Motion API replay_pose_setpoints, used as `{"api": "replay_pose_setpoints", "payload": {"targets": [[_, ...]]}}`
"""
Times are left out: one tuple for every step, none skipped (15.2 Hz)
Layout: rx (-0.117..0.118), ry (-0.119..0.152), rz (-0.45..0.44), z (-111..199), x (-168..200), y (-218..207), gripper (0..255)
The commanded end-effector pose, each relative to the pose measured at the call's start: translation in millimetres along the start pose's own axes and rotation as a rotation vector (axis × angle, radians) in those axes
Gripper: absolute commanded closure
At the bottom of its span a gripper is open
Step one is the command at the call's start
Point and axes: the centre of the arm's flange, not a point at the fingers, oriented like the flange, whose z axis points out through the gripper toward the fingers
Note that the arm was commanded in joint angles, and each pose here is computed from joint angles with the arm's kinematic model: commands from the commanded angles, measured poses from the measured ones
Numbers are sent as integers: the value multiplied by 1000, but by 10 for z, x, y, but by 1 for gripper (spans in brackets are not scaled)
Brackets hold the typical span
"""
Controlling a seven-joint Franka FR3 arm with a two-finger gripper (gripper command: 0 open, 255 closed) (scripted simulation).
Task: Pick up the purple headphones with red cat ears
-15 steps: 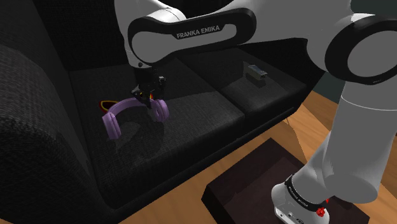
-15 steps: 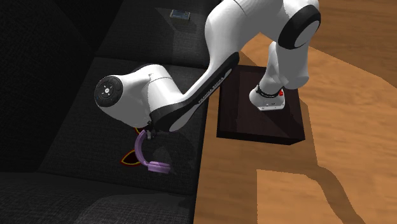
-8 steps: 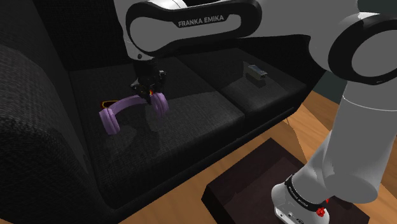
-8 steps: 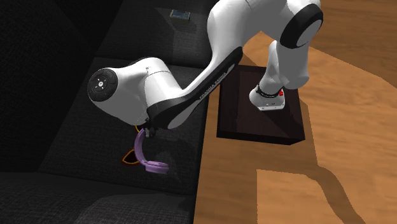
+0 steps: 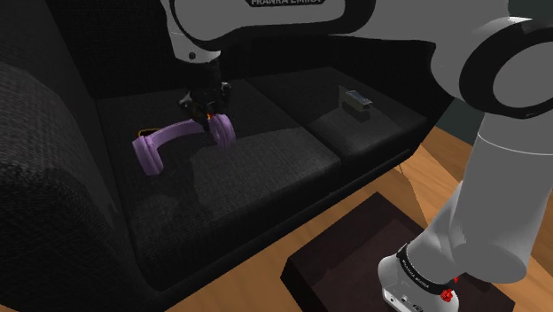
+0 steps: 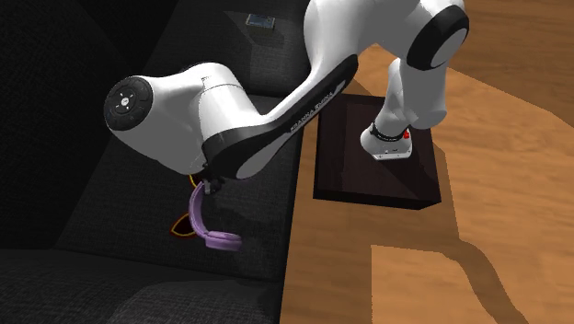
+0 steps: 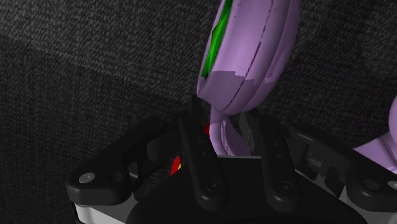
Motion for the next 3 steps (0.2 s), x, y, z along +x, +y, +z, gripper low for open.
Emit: {"api": "replay_pose_setpoints", "payload": {"targets": [[0, 1, 0, -115, 2, 18, 255], [0, 1, 0, -123, 1, 20, 255], [0, 1, 0, -123, 1, 19, 255]]}}
